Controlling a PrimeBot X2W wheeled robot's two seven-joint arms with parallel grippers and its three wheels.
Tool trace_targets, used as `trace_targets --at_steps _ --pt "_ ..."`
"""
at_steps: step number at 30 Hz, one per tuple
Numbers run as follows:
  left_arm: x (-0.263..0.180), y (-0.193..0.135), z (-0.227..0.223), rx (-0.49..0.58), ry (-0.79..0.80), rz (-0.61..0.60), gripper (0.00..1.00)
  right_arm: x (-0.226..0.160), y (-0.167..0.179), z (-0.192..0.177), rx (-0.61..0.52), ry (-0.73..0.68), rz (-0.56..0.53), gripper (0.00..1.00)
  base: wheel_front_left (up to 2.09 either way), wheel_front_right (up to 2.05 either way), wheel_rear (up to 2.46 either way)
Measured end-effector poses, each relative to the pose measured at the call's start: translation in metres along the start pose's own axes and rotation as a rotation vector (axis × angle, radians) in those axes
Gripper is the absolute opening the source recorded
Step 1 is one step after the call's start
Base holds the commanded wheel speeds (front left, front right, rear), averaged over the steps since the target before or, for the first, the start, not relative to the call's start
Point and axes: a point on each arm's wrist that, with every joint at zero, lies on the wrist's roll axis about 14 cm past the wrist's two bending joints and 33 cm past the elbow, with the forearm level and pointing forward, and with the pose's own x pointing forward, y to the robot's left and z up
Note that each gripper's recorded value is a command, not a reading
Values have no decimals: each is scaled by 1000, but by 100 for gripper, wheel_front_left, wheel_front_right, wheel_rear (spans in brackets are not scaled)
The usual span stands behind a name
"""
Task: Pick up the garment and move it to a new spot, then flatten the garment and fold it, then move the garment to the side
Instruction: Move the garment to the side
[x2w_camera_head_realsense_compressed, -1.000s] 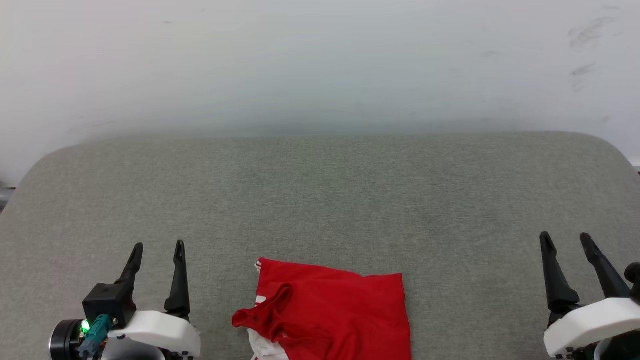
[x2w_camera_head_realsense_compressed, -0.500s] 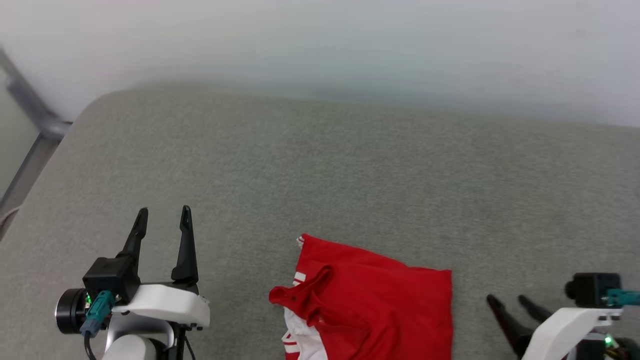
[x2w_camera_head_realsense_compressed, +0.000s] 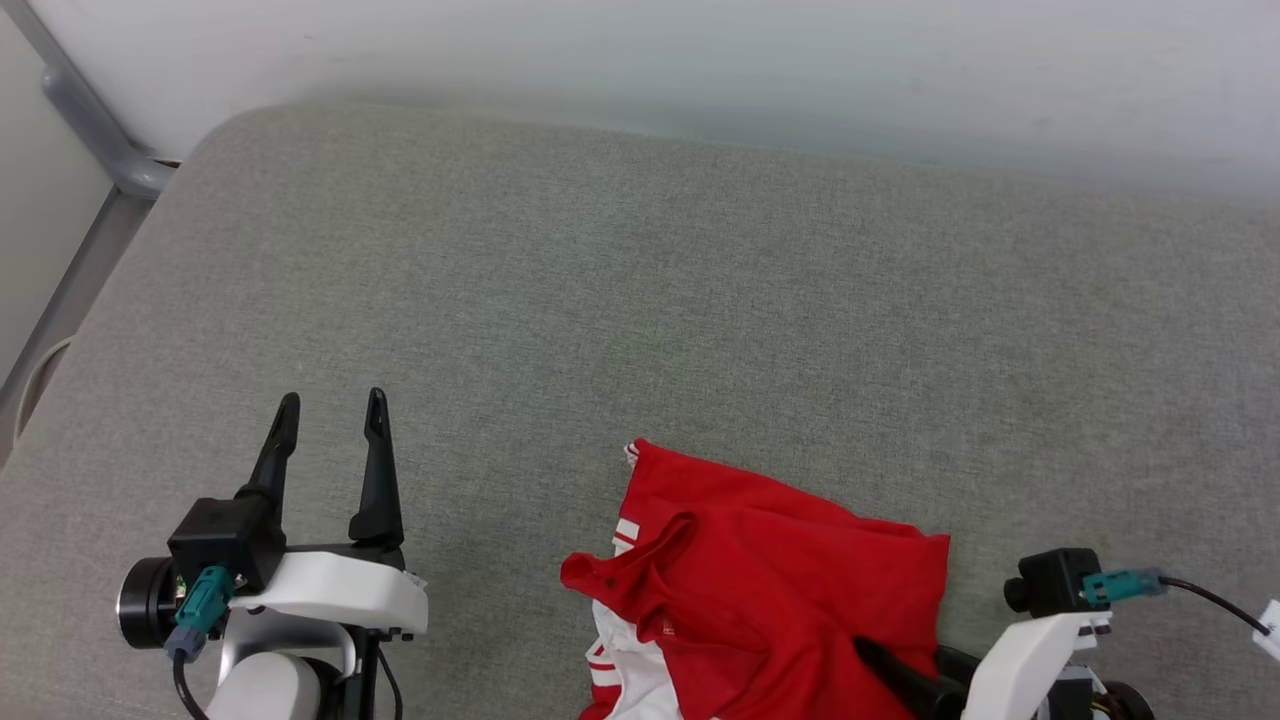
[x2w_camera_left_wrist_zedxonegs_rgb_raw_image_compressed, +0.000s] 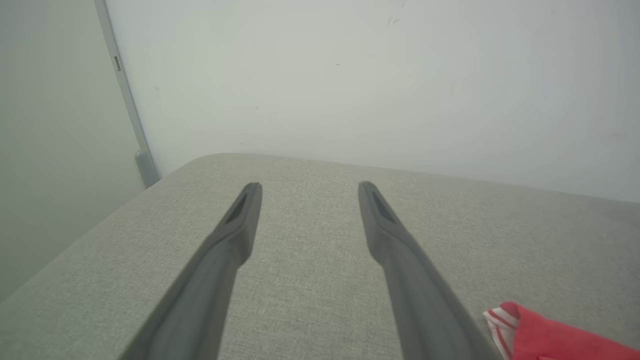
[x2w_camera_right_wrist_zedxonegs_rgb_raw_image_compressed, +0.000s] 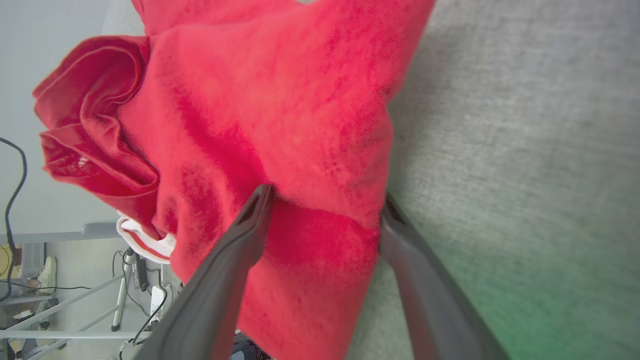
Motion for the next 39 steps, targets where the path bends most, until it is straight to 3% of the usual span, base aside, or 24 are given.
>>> trace_targets --at_steps 3,4,5,6,7,14,23,39 --pt "2 -3 -2 -1 4 -7 100 7 4 -4 18 25 20 100 0 0 0" --pt "3 -4 -3 -1 4 -9 100 9 5 -3 16 27 23 86 0 0 0" --pt "5 -5 -3 1 2 -10 100 10 6 -4 24 30 30 45 0 0 0" --pt "5 -5 -3 0 2 -10 100 12 8 -4 21 34 33 32 0 0 0" --pt "6 -6 -3 -3 3 -10 100 13 8 -5 18 36 34 0 0 0 0" --pt "4 -11 -3 -10 -2 -28 100 5 9 6 -30 -8 29 0 0 0 0" --pt "-5 -34 3 -29 -21 -92 100 -43 -22 12 -98 -60 -97 0 0 0 0" --pt "31 -165 10 -99 -62 -427 100 -164 -111 47 -95 -212 -465 0 0 0 0"
